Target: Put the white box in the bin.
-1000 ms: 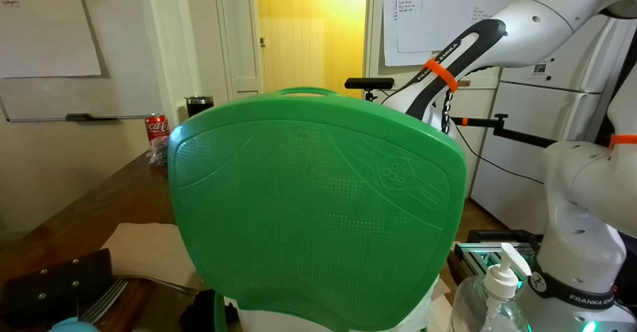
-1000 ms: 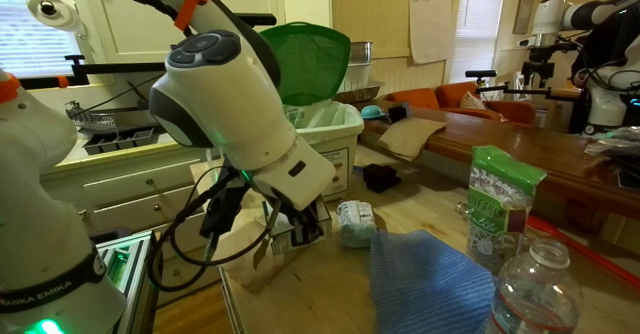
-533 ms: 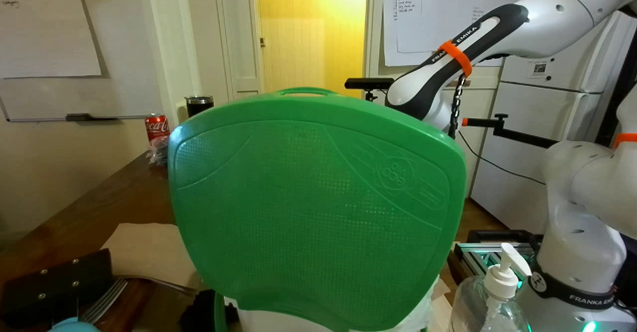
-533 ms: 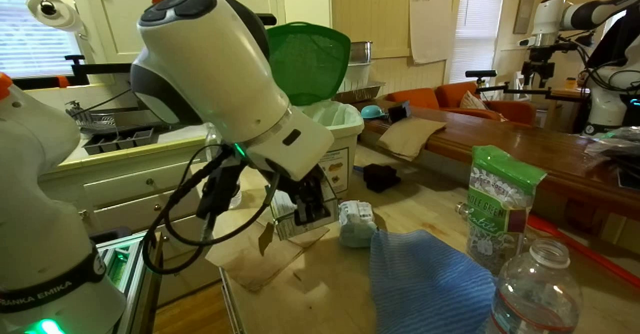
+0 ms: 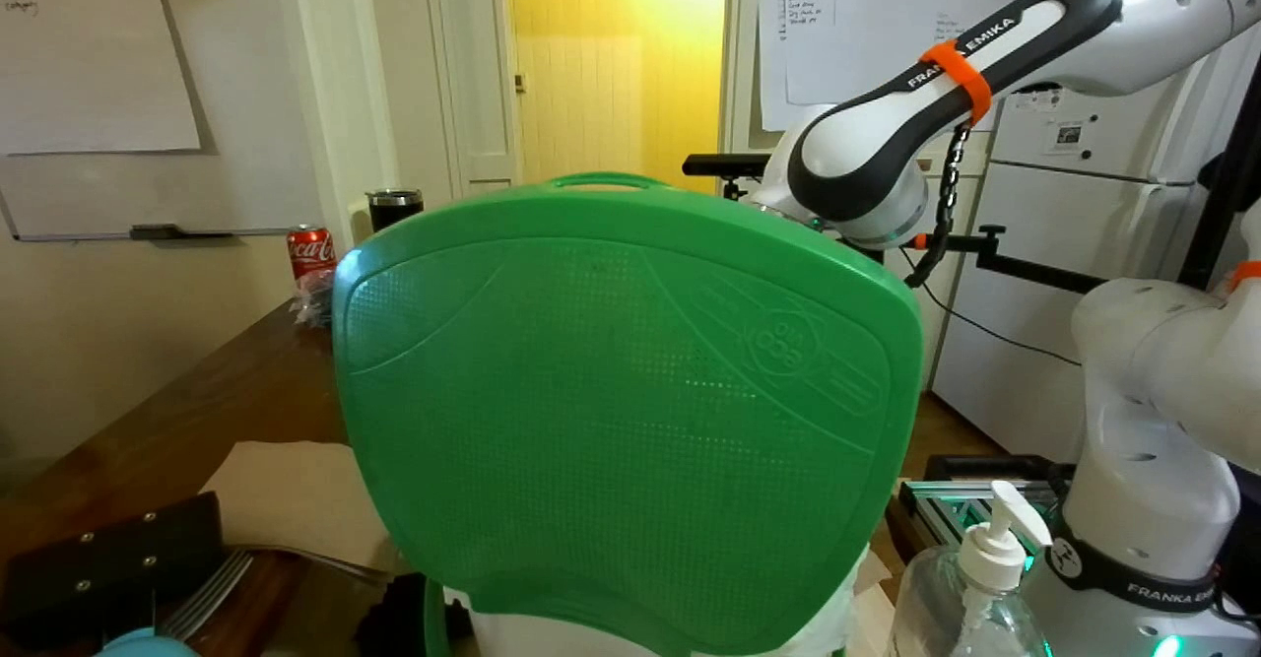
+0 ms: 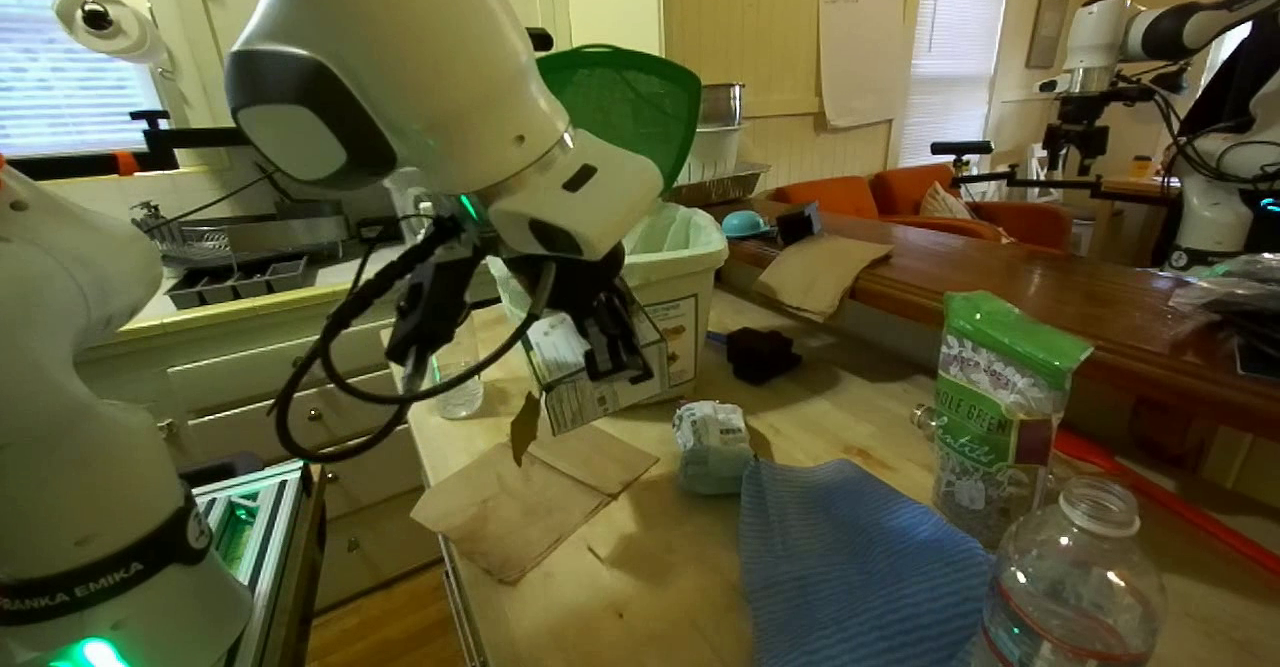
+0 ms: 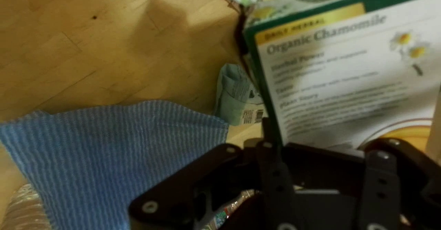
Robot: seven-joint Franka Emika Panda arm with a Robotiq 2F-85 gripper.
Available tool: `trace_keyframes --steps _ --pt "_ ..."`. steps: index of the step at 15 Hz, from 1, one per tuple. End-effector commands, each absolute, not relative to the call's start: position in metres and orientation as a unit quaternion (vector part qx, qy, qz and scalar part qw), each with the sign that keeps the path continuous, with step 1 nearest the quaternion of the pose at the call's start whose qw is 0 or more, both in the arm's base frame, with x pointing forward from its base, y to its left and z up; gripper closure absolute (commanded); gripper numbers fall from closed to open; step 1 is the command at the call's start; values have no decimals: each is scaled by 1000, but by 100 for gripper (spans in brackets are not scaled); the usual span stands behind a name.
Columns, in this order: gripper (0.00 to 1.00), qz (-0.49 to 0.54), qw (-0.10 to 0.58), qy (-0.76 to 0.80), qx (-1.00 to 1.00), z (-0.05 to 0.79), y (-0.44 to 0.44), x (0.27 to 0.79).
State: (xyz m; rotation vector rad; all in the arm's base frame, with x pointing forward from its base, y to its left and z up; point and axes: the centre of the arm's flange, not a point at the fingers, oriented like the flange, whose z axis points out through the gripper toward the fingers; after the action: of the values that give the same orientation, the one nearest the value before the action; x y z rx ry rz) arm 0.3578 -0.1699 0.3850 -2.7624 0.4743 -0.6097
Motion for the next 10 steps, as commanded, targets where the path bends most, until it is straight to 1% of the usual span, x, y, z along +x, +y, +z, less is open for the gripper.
trace_keyframes --steps 1,10 --pt "100 -201 131 142 -960 421 -163 361" --pt "100 -191 103 68 -974 479 -146 407"
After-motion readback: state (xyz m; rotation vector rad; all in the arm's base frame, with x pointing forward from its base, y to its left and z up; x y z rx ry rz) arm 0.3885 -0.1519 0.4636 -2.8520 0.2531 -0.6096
